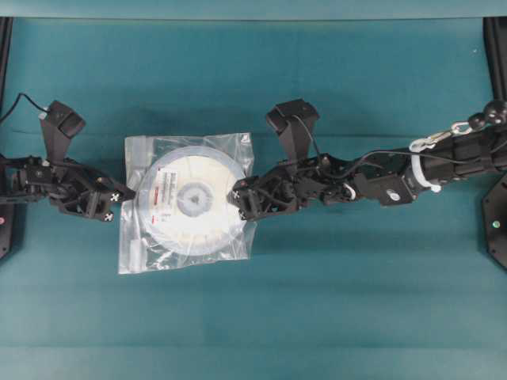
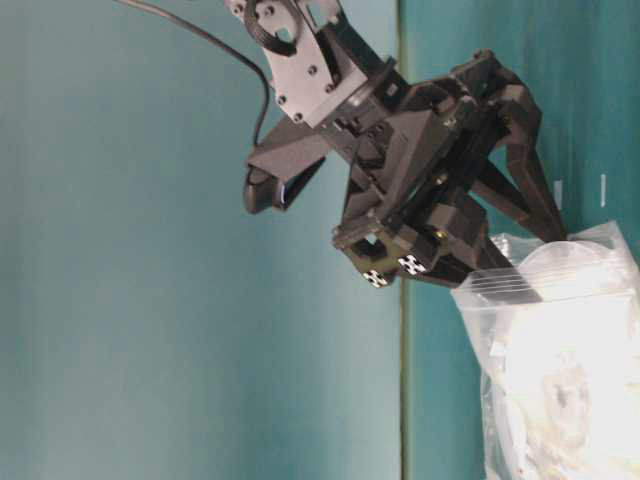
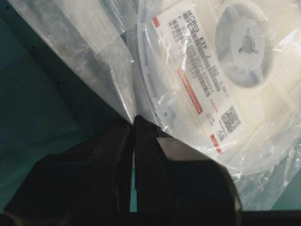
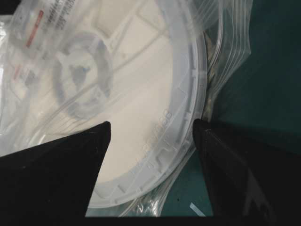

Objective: Take out the reel from the clear zip bag.
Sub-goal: 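Reach the right gripper into the bag's open right side, then grasp the white reel's rim inside the bag with the right gripper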

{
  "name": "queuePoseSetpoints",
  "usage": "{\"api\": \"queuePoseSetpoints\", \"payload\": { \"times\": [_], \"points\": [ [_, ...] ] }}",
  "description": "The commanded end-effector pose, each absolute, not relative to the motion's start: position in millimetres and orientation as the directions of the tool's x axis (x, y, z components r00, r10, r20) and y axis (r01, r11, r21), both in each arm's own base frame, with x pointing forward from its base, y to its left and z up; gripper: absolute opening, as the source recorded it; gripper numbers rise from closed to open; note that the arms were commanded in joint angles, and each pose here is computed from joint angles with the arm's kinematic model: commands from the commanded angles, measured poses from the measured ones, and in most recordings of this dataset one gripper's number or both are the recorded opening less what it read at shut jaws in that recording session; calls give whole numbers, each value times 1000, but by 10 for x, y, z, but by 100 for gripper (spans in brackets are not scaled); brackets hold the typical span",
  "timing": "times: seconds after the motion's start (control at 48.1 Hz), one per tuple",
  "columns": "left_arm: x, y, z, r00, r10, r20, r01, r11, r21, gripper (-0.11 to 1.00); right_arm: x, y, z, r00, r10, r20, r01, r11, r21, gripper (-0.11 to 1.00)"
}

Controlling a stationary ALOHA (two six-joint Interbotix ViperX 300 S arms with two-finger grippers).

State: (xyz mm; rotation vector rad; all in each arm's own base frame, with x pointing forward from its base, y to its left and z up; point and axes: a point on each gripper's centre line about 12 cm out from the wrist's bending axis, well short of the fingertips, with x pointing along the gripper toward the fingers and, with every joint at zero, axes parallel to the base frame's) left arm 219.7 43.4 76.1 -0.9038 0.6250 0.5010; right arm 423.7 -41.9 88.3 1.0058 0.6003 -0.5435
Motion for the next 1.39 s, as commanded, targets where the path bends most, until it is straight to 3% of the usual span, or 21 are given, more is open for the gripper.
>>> {"api": "queuePoseSetpoints", "payload": {
  "times": [0.0,0.249,0.727,0.81,0.976,1.059,1.163,1.371],
  "points": [
    [2212,440,765,718,139,-682,-635,531,-561,-4,4313,-411,946,731,-141,-667,652,431,623,89],
    [2207,439,762,717,139,-683,-636,531,-560,-4,4357,-414,970,738,-142,-660,646,432,630,89],
    [2206,439,756,716,138,-684,-637,531,-559,-4,4354,-410,965,733,-134,-667,650,425,630,78],
    [2205,438,755,715,138,-685,-638,531,-559,-4,4347,-417,951,727,-130,-674,658,414,630,69],
    [2204,442,751,714,139,-686,-639,529,-558,-4,4311,-449,924,714,-132,-688,682,357,639,31],
    [2204,438,751,714,138,-686,-638,530,-558,-4,4283,-458,912,709,-136,-692,690,337,641,19],
    [2204,442,751,714,139,-686,-639,529,-558,-4,4260,-457,902,705,-137,-696,696,324,641,12],
    [2204,438,748,713,138,-687,-639,530,-557,-4,4233,-455,889,701,-137,-700,699,324,637,12]
  ]
}}
